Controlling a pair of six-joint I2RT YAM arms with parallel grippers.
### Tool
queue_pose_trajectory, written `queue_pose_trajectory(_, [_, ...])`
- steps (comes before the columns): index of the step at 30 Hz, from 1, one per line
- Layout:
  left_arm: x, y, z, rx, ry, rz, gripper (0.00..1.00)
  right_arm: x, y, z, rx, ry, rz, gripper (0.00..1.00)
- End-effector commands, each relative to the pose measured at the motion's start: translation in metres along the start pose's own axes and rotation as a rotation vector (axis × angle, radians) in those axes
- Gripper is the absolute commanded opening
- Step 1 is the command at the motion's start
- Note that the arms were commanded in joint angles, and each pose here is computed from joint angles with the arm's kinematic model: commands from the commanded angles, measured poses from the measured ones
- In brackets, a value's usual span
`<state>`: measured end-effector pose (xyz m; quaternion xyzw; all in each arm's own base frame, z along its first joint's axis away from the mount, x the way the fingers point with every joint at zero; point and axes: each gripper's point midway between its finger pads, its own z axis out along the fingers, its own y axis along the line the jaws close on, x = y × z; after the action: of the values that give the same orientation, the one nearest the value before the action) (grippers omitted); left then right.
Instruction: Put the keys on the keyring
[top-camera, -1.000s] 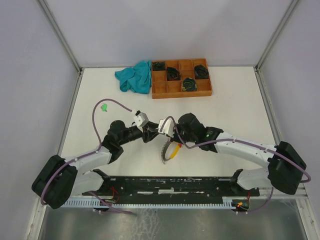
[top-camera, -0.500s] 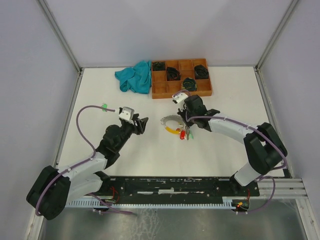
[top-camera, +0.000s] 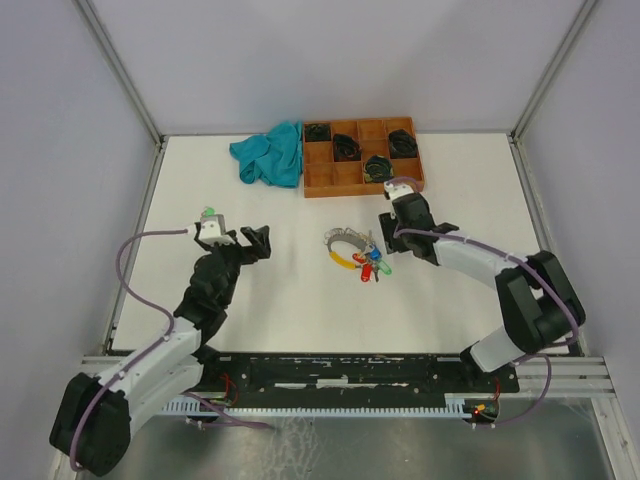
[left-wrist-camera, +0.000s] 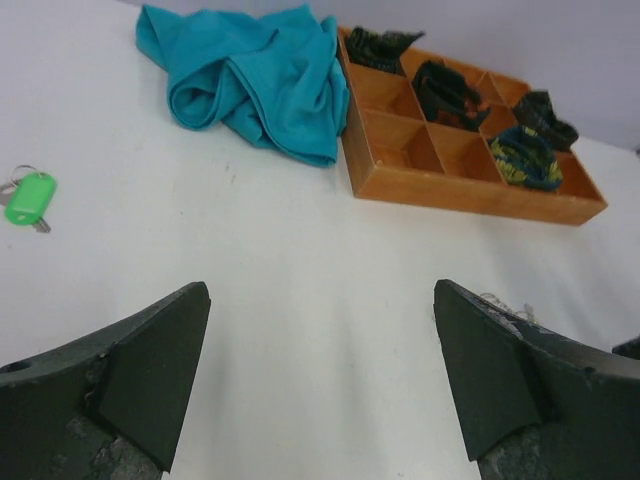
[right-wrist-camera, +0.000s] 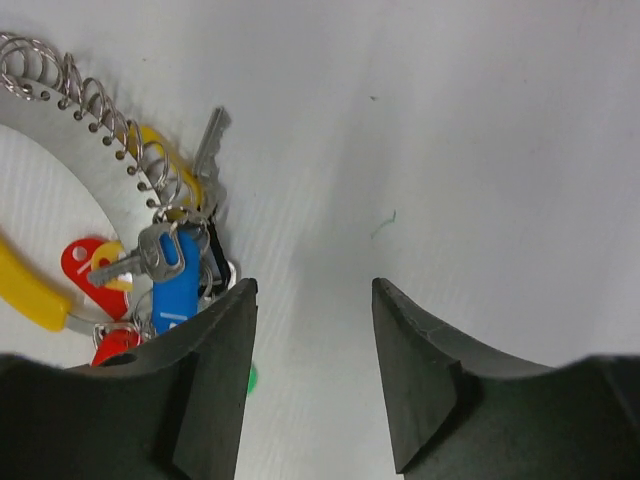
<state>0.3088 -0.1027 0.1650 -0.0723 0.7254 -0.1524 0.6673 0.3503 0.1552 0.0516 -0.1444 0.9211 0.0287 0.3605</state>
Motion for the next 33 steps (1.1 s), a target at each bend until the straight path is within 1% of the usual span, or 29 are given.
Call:
queue_pose_trajectory(1, [-0.032, 0.012, -0.015, -0.075, -0.114, -0.141, 0.99, -0.034, -0.014, -0.043, 0.055, -0.179, 0.111, 0.63])
queue_pose_trajectory(2, [-0.037, 0.014, -0.021, -0.082, -0.135, -0.175, 0.99, -0.034, -0.019, -0.053, 0.072, -0.195, 0.131, 0.67])
queue_pose_trajectory(6, [-0.052, 0.024, -0.043, -0.117, -0.188, -0.279, 0.99, -0.039, -0.035, -0.096, 0.12, -0.263, 0.2, 0.98])
queue_pose_trajectory(7, [-0.056, 0.024, -0.049, -0.108, -0.199, -0.288, 0.99, -0.04, -0.038, -0.106, 0.128, -0.285, 0.223, 1.0])
queue_pose_trajectory(8, [-0.057, 0.024, -0.054, -0.101, -0.198, -0.291, 0.99, -0.041, -0.042, -0.115, 0.139, -0.309, 0.245, 1.0])
queue_pose_trajectory(9, [-0.064, 0.024, -0.062, -0.085, -0.229, -0.306, 0.99, -0.041, -0.048, -0.125, 0.159, -0.338, 0.267, 1.0])
queue_pose_trajectory(14, [-0.072, 0.022, -0.084, -0.002, -0.315, -0.355, 0.99, -0.033, -0.057, -0.16, 0.145, -0.475, 0.302, 1.0])
queue_pose_trajectory(15, [-0.069, 0.022, -0.084, 0.002, -0.31, -0.345, 0.99, -0.031, -0.059, -0.164, 0.146, -0.499, 0.306, 1.0])
queue_pose_trajectory(18, [-0.053, 0.025, -0.078, -0.031, -0.231, -0.3, 0.99, -0.023, -0.059, -0.174, 0.119, -0.562, 0.289, 1.0])
queue_pose_trajectory(21, [-0.039, 0.027, -0.075, -0.037, -0.191, -0.258, 0.99, -0.018, -0.059, -0.177, 0.096, -0.625, 0.313, 1.0])
queue_pose_trajectory(23, [-0.035, 0.029, -0.075, -0.039, -0.192, -0.241, 0.99, -0.015, -0.06, -0.176, 0.096, -0.639, 0.327, 1.0])
queue_pose_trajectory(27, [-0.038, 0.03, -0.078, -0.028, -0.228, -0.229, 0.99, -0.012, -0.062, -0.171, 0.114, -0.625, 0.328, 1.0])
queue_pose_trajectory(33, [-0.037, 0.031, -0.076, -0.03, -0.23, -0.222, 0.99, -0.013, -0.06, -0.163, 0.113, -0.622, 0.334, 1.0])
